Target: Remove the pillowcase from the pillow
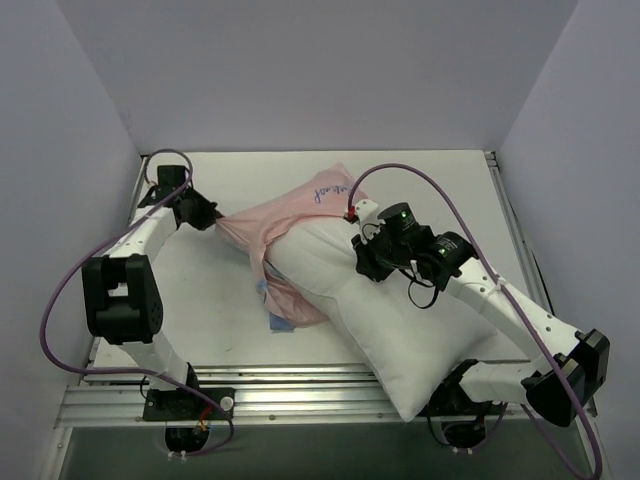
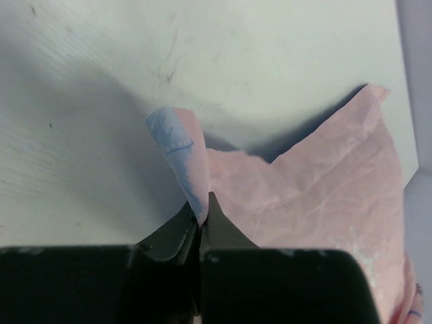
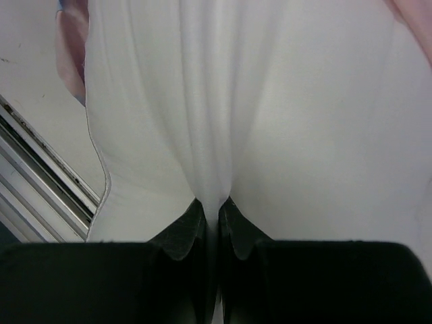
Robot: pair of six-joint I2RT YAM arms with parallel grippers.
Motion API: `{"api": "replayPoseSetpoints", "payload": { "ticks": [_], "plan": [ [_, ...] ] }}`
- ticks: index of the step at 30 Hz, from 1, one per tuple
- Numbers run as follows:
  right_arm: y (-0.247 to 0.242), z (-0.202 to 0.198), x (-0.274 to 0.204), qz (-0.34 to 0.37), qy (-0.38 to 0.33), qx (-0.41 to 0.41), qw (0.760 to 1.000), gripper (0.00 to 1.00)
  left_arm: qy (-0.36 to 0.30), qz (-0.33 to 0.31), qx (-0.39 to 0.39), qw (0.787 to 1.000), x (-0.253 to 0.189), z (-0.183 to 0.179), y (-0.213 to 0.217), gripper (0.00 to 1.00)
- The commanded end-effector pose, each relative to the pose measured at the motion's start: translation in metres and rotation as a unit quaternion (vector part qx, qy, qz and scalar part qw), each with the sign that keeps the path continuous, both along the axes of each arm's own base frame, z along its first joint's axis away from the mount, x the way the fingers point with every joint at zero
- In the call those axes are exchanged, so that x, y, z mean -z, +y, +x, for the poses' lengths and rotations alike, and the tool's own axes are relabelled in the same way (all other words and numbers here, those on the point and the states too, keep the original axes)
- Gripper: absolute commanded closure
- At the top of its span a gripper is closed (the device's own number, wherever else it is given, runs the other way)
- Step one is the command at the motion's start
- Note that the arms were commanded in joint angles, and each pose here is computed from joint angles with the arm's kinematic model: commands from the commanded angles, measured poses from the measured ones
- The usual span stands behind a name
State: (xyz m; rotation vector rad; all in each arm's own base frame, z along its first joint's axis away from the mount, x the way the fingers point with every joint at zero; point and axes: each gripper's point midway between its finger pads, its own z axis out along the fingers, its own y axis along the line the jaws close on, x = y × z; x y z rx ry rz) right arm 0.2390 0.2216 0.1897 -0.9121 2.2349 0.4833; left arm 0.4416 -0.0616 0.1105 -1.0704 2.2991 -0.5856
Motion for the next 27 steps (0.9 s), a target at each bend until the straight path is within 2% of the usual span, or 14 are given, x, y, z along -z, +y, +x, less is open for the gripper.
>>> {"api": "replayPoseSetpoints", "payload": {
  "ticks": [1,6,10,16,23,27],
  "plan": [
    [-0.031,0.008,-0.002,-0.031,-0.018,0.070,0.997,1.00,-0.051,0.061,-0.060,0.995,-0.041,0.033,0.060,0.98],
    [-0.071,0.019,-0.024,-0.042,-0.050,0.155,0.986,1.00,-0.083,0.121,-0.104,0.984,-0.080,0.052,0.112,0.98],
    [-0.121,0.031,-0.062,-0.033,-0.091,0.257,0.962,1.00,-0.136,0.178,-0.116,0.968,-0.134,0.070,0.134,0.98],
    [-0.167,0.036,-0.110,-0.030,-0.157,0.348,0.924,1.00,-0.197,0.244,-0.128,0.941,-0.201,0.085,0.154,0.98],
    [-0.199,0.026,-0.164,0.001,-0.252,0.409,0.877,1.00,-0.225,0.338,-0.160,0.900,-0.259,0.083,0.187,0.98],
    [-0.210,0.020,-0.173,-0.002,-0.270,0.426,0.864,1.00,-0.214,0.386,-0.195,0.876,-0.279,0.079,0.210,0.98]
  ]
}}
